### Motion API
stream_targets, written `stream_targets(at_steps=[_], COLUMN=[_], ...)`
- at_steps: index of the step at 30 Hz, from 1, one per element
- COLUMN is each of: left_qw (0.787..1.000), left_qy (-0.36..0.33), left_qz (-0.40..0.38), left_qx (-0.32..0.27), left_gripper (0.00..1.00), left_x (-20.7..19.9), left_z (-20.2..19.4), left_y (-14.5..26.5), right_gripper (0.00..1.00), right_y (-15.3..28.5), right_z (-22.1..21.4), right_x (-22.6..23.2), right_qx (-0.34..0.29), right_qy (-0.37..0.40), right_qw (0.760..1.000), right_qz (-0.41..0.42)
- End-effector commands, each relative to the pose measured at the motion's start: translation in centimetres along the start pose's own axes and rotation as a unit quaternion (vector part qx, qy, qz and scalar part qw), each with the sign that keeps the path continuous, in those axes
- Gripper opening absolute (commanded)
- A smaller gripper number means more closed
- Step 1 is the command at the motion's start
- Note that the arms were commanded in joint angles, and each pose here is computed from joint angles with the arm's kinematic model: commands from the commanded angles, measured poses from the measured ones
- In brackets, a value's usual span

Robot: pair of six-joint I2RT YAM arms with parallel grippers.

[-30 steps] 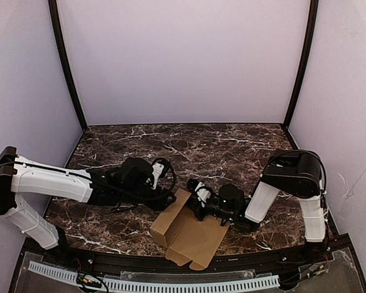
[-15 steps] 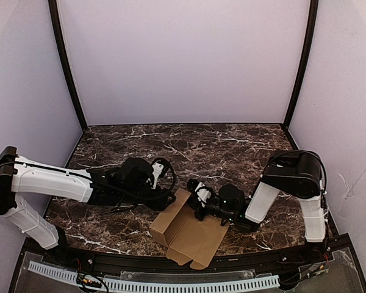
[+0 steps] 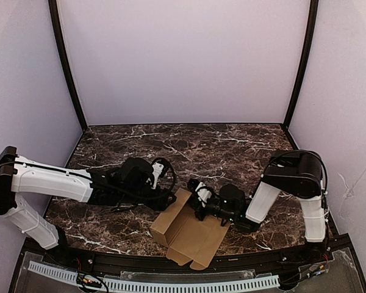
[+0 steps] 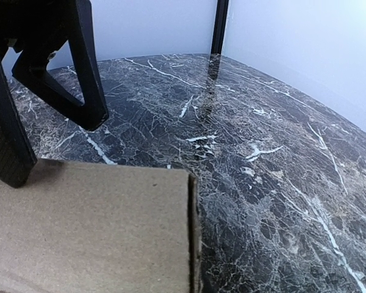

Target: Fold the paper box

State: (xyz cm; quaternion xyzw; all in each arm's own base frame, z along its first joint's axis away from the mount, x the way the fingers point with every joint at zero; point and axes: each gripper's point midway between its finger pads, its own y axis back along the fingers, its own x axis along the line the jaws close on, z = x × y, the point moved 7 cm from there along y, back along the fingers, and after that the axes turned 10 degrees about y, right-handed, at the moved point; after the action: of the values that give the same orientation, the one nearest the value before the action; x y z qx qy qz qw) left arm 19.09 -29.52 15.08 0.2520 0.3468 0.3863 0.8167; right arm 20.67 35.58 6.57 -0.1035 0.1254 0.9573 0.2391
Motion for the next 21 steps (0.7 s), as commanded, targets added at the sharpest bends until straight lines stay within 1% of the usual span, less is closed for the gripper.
stream_targets(at_steps=[1, 3, 7, 11, 21], left_qw=[1.000, 1.000, 1.000, 1.000, 0.999], left_qy=[-0.006, -0.008, -0.013, -0.015, -0.021], left_qz=[0.008, 0.009, 0.008, 0.002, -0.016], left_qx=[0.002, -0.004, -0.014, -0.022, -0.040], left_gripper=[0.59, 0.61, 0.65, 0.66, 0.67], left_x=[0.2, 0.2, 0.0, -0.1, -0.6], left_z=[0.2, 0.4, 0.9, 1.3, 2.1], left_y=[1.0, 1.4, 2.4, 3.1, 5.1], right_gripper=[0.13, 0.23, 0.34, 0.38, 0.39], right_y=[0.6, 0.8, 1.5, 2.1, 3.0], right_z=[2.3, 2.4, 2.6, 2.7, 1.5], right_x=[-0.2, -0.2, -0.1, 0.1, 0.4], right_qx=[-0.045, -0.042, -0.037, -0.025, 0.004], right_qy=[0.018, 0.021, 0.029, 0.036, 0.033], right_qw=[0.999, 0.999, 0.999, 0.999, 0.999], right_qz=[-0.016, -0.016, -0.010, -0.002, 0.006])
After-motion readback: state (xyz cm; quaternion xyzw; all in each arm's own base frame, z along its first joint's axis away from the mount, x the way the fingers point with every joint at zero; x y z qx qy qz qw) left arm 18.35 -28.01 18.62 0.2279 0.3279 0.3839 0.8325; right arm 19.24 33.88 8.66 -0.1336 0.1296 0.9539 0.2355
